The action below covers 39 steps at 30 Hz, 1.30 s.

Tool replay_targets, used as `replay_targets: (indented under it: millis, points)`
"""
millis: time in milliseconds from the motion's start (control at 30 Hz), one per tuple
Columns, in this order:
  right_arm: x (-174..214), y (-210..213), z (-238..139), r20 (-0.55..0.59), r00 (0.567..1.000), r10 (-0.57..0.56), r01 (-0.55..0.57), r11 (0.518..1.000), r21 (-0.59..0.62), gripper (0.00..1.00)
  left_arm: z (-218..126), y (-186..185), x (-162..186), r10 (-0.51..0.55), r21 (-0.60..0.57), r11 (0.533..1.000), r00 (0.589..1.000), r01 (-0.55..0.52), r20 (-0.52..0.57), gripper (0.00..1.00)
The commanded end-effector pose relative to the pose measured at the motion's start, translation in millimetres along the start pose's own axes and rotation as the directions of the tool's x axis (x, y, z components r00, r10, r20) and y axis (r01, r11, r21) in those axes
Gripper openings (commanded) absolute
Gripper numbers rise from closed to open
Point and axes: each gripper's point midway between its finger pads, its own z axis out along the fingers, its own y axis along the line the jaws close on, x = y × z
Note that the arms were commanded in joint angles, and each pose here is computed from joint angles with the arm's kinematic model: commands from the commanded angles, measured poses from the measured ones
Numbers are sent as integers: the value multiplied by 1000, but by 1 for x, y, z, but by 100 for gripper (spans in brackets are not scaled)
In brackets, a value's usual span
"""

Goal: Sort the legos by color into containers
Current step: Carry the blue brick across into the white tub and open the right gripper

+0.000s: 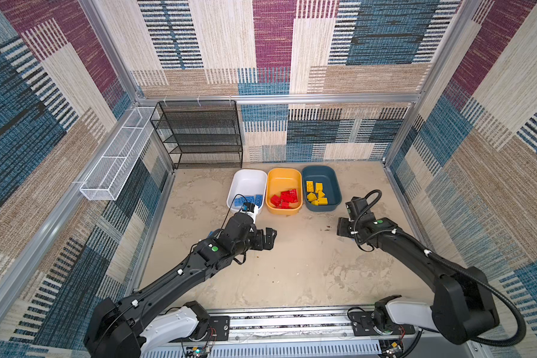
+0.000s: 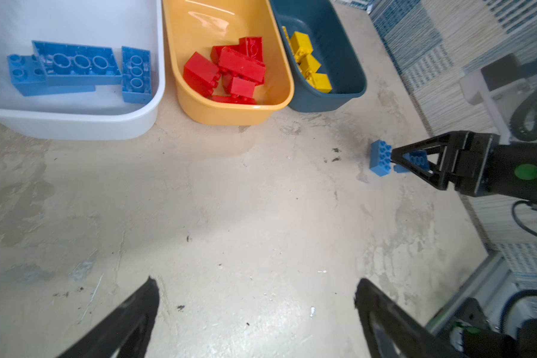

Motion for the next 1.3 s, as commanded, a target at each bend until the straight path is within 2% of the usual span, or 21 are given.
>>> replay_targets:
  millis: [0,300,467,567,767,933,1267]
  points:
    - [-22,21,-23,71,997,-29,36,994,-107,58,-21,-1,-11,2,-23,1000,1000,-2,10,98]
    - [-55,71,-66,209,976,-55,113,953,-281,58,-107,27,-49,116,-235,968,986,-86,120,98]
    - [-71,113,-77,249,967,-63,151,923,-354,58,-140,56,-43,184,-367,922,975,-126,127,98]
    - [-79,145,-79,259,962,-91,189,904,-384,58,-154,65,-38,217,-395,907,967,-147,136,98]
    - [-94,211,-75,281,949,-142,257,865,-432,58,-167,69,-31,274,-390,899,951,-199,145,98]
    - [-101,263,-65,309,935,-174,308,830,-466,57,-161,74,-22,275,-390,898,951,-202,143,98]
    - [-102,340,-28,325,922,-213,363,767,-529,57,-157,73,-17,286,-366,905,947,-217,146,99]
